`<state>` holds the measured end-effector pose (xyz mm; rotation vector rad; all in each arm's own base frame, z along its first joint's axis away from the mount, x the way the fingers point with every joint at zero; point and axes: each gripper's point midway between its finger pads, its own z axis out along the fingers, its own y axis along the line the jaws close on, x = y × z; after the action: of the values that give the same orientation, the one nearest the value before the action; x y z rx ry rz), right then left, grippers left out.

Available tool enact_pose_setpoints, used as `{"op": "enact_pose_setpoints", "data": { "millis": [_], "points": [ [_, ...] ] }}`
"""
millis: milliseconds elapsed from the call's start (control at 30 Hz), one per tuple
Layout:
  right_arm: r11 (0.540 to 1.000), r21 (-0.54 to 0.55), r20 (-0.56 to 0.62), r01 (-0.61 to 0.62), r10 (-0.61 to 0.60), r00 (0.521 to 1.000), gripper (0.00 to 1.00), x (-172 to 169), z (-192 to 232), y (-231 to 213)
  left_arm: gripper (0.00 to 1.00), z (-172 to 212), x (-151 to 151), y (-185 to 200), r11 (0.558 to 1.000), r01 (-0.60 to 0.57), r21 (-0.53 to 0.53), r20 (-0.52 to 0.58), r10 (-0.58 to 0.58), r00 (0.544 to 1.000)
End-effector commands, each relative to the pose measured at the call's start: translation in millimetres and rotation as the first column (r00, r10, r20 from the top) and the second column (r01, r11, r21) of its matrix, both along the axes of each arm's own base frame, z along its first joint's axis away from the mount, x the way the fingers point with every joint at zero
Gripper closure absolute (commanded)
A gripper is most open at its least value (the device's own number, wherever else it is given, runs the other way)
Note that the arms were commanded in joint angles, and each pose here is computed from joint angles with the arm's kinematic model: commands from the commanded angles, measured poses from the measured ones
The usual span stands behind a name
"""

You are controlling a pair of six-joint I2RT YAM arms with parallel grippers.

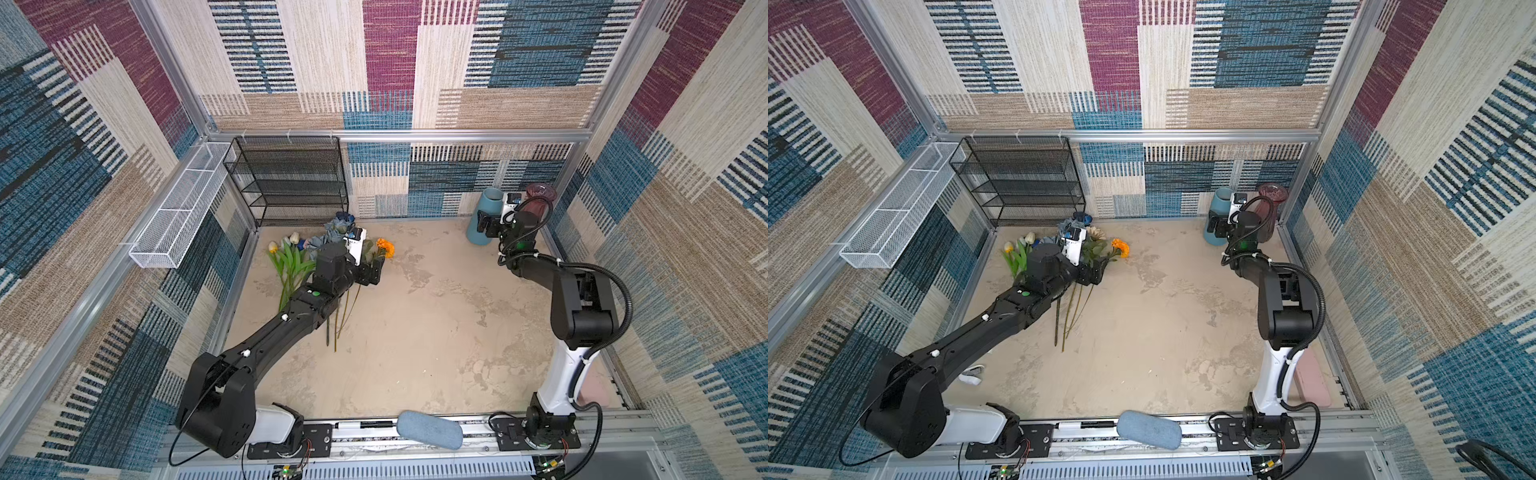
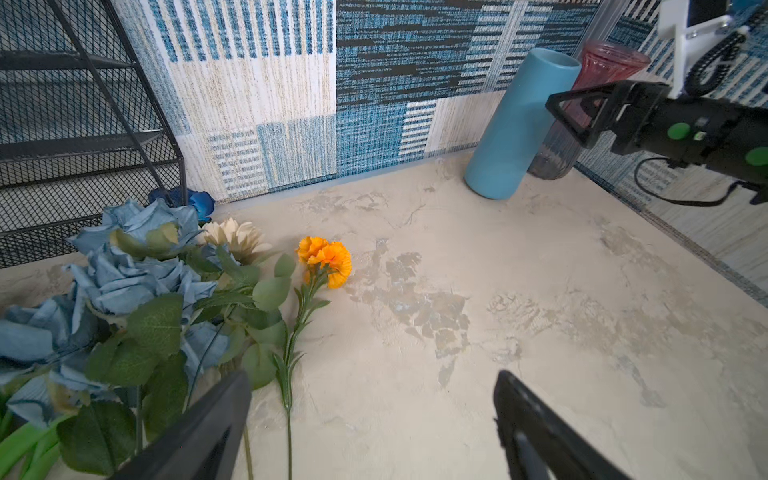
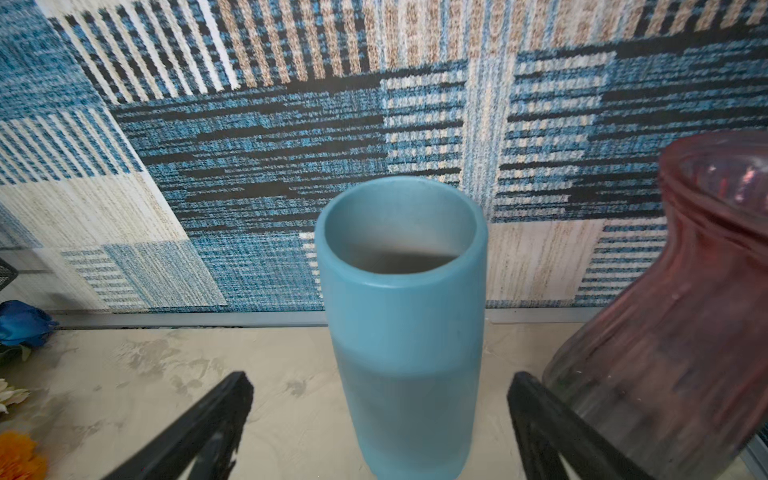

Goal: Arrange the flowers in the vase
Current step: 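Grasp the light-blue vase with the right gripper while the left gripper reaches toward the flowers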

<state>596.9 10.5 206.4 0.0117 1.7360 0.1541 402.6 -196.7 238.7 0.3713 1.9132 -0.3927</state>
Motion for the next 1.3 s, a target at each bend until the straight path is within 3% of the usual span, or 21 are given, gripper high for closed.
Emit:
{"op": "enact_pose_setpoints", "data": {
  "millis": [0, 400, 633, 1100, 1267],
  "points": [
    [1.000, -0.013, 0.028, 0.003, -0.003, 1.000, 0.00, 15, 2, -2, 0.05, -1, -1, 4, 1.000, -0.012, 0.018, 0.011, 0.012, 1.000],
    [0.998, -0.058, 0.052, -0.003, 0.006, 0.999, 0.00, 65, -6, -1, 0.05, -5, -1, 7, 0.999, -0.015, 0.050, 0.015, 0.015, 1.000],
    [0.994, -0.110, 0.075, 0.005, 0.003, 0.997, 0.03, 67, -10, -3, 0.04, -14, -7, 12, 0.998, -0.028, 0.064, 0.006, 0.028, 1.000],
    [0.986, -0.113, 0.120, -0.120, 0.134, 0.984, 0.48, 40, 4, 20, 0.00, -17, -15, -1, 0.998, 0.057, 0.038, 0.029, -0.058, 0.998],
    [0.975, -0.116, 0.151, -0.187, 0.204, 0.967, 0.55, 16, 24, 36, 0.00, -18, -17, 0, 0.998, 0.062, 0.029, 0.040, -0.063, 0.997]
  ]
}}
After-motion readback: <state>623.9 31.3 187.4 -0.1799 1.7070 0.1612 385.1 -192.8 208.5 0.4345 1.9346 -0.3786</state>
